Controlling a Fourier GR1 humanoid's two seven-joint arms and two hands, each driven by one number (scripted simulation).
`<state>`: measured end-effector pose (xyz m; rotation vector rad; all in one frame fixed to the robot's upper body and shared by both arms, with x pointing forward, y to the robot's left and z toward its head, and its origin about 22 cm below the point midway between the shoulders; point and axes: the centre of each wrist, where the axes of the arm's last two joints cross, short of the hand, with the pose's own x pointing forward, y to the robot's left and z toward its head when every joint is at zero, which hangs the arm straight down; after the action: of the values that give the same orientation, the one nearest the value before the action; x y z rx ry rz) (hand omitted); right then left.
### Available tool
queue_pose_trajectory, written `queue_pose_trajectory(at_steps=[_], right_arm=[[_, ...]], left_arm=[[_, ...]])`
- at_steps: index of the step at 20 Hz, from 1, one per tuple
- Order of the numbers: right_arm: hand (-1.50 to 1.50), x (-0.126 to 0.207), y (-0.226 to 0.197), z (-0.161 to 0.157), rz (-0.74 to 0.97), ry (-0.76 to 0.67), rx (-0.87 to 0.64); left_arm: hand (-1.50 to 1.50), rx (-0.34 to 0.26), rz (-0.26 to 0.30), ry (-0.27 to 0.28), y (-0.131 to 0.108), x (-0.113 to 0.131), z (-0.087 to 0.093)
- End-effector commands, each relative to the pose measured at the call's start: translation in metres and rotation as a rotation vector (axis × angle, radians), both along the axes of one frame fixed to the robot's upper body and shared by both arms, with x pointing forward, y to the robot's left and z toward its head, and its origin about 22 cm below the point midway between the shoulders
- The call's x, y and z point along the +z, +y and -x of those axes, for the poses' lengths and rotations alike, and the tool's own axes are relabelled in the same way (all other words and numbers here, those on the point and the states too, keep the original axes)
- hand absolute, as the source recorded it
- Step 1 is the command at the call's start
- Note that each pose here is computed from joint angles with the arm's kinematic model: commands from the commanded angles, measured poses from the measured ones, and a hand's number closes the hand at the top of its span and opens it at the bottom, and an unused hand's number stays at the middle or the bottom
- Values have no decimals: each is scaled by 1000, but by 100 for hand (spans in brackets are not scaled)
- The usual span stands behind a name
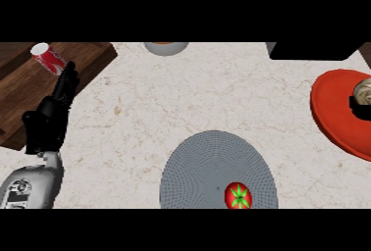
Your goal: Pick the cupcake from the placemat and place it in the bowl
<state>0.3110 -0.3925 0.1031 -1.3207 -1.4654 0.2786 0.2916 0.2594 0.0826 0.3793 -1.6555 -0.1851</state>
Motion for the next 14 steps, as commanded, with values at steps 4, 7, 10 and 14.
queue_pose_trajectory(at_steps=[4,7,10,14], right_arm=[[150,-34,-50,-29,21,55,-84],[150,-60,-54,-24,-153,87,-70],[-150,-62,-50,-37,-212,119,-2],[-150,-53,-60,-42,-292,48,113]], left_arm=[[0,-15,5,-6,4,-3,8],[0,-9,-2,3,0,-2,3],[0,-22,10,-16,3,-13,8],[0,-19,-8,-21,-9,7,-1]])
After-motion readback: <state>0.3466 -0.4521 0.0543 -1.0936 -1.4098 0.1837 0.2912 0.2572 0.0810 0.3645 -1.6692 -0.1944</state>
